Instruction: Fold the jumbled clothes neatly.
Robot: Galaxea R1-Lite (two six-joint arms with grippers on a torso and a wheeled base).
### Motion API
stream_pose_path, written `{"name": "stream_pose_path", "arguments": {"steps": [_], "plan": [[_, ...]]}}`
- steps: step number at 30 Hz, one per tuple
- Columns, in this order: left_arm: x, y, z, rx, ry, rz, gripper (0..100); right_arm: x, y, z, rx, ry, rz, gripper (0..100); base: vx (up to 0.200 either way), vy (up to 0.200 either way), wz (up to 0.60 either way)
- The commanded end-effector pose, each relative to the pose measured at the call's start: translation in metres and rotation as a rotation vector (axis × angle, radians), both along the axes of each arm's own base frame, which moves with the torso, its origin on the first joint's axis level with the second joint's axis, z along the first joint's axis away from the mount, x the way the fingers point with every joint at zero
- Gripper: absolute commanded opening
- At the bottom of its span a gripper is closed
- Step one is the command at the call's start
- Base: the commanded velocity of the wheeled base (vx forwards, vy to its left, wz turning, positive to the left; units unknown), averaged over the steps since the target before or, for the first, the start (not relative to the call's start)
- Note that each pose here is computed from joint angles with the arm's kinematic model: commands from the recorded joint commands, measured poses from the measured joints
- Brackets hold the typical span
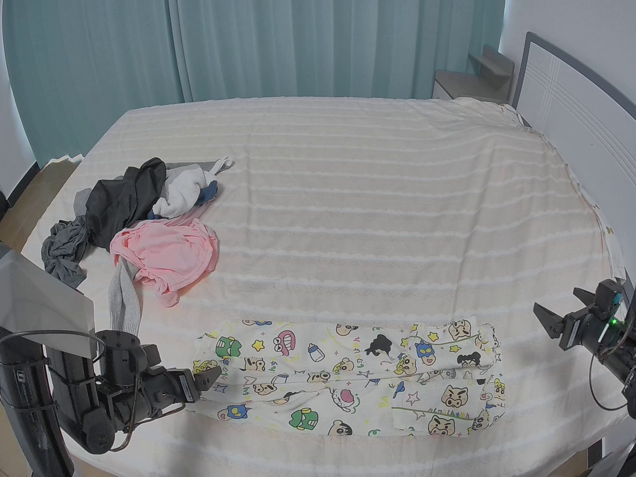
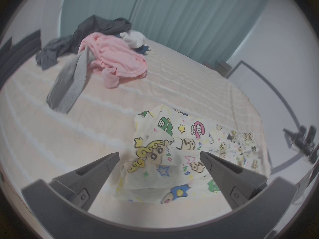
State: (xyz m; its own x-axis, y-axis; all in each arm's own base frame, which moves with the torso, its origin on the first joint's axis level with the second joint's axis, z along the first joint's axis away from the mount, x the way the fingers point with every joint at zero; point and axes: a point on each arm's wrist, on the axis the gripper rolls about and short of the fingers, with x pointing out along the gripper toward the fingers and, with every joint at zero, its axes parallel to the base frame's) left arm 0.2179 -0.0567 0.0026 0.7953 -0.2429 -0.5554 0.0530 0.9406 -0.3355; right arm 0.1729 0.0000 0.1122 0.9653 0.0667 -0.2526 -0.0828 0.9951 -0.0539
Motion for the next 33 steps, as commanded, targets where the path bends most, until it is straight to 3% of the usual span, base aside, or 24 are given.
{"name": "stream_pose_path", "arguments": {"steps": [1,6,11,19,28,33], "plan": [[0.037,-0.009,-0.004,0.107,-0.072,0.027,100,-0.050,-0.001,0.018,0.095,-0.110,-0.062,100,0.000,0.000,0.00],[0.058,-0.016,0.007,0.144,0.010,0.010,100,-0.054,-0.003,0.030,0.105,-0.176,-0.080,100,0.000,0.000,0.00],[0.073,-0.029,0.028,0.172,0.098,-0.021,100,-0.043,-0.002,0.036,0.110,-0.180,-0.067,100,0.000,0.000,0.00],[0.099,-0.037,0.050,0.164,0.008,0.013,100,-0.040,-0.001,0.031,0.169,-0.144,-0.067,100,0.000,0.000,0.00],[0.096,-0.045,0.031,0.249,0.099,-0.053,100,-0.040,-0.001,0.025,0.171,-0.114,-0.062,100,0.000,0.000,0.00],[0.093,-0.045,0.014,0.356,0.175,-0.120,100,-0.042,-0.001,0.021,0.170,-0.096,-0.062,100,0.000,0.000,0.00]]}}
